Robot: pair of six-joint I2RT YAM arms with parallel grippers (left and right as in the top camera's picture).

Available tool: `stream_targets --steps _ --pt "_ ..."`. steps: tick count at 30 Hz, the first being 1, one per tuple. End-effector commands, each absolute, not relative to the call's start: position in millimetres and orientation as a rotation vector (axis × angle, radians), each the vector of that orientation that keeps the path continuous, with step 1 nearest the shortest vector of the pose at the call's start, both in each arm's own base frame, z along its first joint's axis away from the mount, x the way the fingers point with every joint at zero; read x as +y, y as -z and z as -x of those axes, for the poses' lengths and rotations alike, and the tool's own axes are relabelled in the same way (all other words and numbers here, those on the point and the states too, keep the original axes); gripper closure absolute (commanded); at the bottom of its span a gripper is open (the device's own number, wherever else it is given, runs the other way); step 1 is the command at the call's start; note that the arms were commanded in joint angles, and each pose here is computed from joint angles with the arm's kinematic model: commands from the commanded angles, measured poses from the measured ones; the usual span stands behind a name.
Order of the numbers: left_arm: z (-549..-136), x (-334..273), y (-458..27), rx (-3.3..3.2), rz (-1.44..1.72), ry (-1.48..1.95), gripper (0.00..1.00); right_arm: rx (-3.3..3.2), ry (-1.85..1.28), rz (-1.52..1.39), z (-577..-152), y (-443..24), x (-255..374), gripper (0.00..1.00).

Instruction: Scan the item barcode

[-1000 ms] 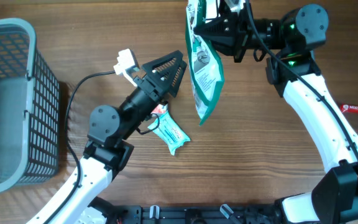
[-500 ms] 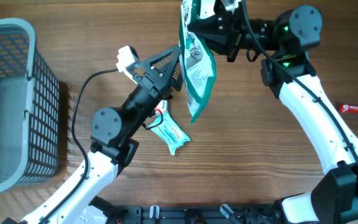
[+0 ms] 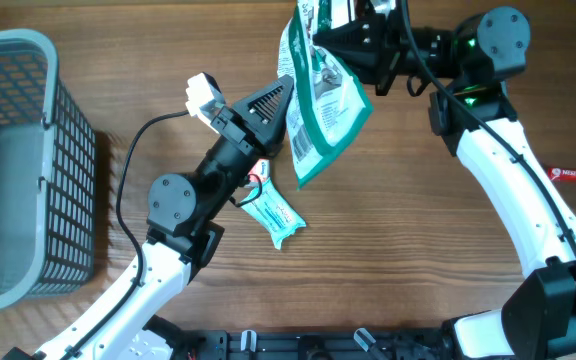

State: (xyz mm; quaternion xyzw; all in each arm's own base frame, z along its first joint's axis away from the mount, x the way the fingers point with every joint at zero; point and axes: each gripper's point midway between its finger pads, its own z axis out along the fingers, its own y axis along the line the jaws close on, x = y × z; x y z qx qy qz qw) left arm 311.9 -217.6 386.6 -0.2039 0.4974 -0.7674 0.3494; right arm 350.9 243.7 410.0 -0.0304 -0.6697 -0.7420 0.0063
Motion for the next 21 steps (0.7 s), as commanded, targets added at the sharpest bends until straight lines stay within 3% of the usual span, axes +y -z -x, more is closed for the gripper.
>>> stream_targets --steps 1,4,9,16,21 --pt "-307 -218 -392 1.274 0.488 1.994 0.96 -2.22 2.398 -0.086 -360 -401 235 0.58" --pt "-306 -221 -387 1.324 0.452 1.991 0.96 -2.35 2.411 -0.195 -370 -380 222 0.48" --pt "-300 -221 -381 1.402 0.24 1.911 0.96 -2.571 2.335 -0.262 -383 -330 203 0.23" --pt "-252 -233 -353 1.556 -0.394 1.809 0.96 -2.95 1.835 0.054 -386 -238 176 0.11" --pt "-234 -228 -341 1.618 -0.567 1.831 0.96 -2.827 1.844 -0.124 -351 -232 182 0.04"
